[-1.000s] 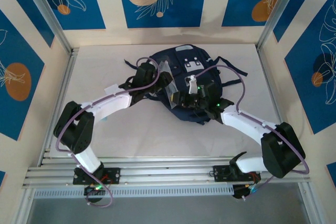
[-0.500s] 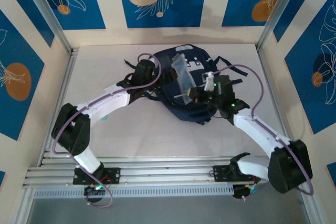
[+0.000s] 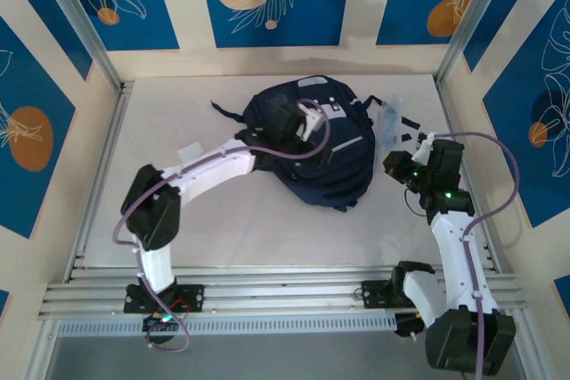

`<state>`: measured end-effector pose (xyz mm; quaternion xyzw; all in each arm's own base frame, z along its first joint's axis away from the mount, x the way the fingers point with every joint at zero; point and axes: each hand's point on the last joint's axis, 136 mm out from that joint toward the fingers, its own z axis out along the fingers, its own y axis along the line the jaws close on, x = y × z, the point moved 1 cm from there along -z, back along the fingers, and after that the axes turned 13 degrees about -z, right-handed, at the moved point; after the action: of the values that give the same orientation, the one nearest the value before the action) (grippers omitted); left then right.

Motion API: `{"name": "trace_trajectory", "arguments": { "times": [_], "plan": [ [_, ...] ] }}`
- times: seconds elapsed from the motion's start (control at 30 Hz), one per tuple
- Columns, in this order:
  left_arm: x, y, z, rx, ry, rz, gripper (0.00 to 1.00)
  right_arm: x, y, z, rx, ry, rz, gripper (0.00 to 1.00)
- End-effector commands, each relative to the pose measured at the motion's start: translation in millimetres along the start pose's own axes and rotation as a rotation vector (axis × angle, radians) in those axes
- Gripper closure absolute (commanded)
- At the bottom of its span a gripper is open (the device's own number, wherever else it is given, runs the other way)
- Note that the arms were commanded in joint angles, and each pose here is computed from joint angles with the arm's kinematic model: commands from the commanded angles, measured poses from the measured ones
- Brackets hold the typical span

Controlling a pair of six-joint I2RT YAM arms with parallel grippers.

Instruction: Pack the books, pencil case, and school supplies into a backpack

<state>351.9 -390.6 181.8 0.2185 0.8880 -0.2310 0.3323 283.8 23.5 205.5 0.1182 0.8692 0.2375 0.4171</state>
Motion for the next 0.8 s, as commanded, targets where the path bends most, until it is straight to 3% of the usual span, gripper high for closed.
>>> {"name": "trace_trajectory", "arguments": {
  "times": [0.0, 0.1, 0.3, 0.37, 0.5, 0.57, 0.77],
  "plan": [
    [24.0, -1.6, 19.5, -0.116, 0.100, 0.285, 0.04, -3.0, 1.2, -11.0, -0.058, 0.012, 0.050, 1.00],
    [33.7, -2.9, 40.4, -0.187, 0.142, 0.384, 0.05, -7.8, -5.6, -15.6, -0.073, -0.005, 0.095, 1.00],
    [46.1, 18.4, 76.0, -0.319, 0.178, 0.426, 0.10, -7.1, -9.6, -18.0, -0.103, -0.009, 0.136, 1.00],
    [49.1, 26.4, 84.3, -0.363, 0.178, 0.438, 0.21, -7.1, -9.4, -18.7, -0.111, -0.009, 0.139, 1.00],
    [53.1, 28.6, 89.3, -0.335, 0.196, 0.403, 0.66, -8.0, -9.0, -20.6, -0.115, -0.010, 0.140, 1.00],
    [50.4, 25.3, 84.4, -0.303, 0.197, 0.365, 1.00, -8.7, -9.1, -21.9, -0.112, -0.012, 0.140, 1.00],
    [9.6, -0.8, 36.8, -0.121, 0.107, 0.166, 1.00, -11.8, -10.5, -25.9, -0.091, -0.031, 0.146, 1.00]
  ]
}}
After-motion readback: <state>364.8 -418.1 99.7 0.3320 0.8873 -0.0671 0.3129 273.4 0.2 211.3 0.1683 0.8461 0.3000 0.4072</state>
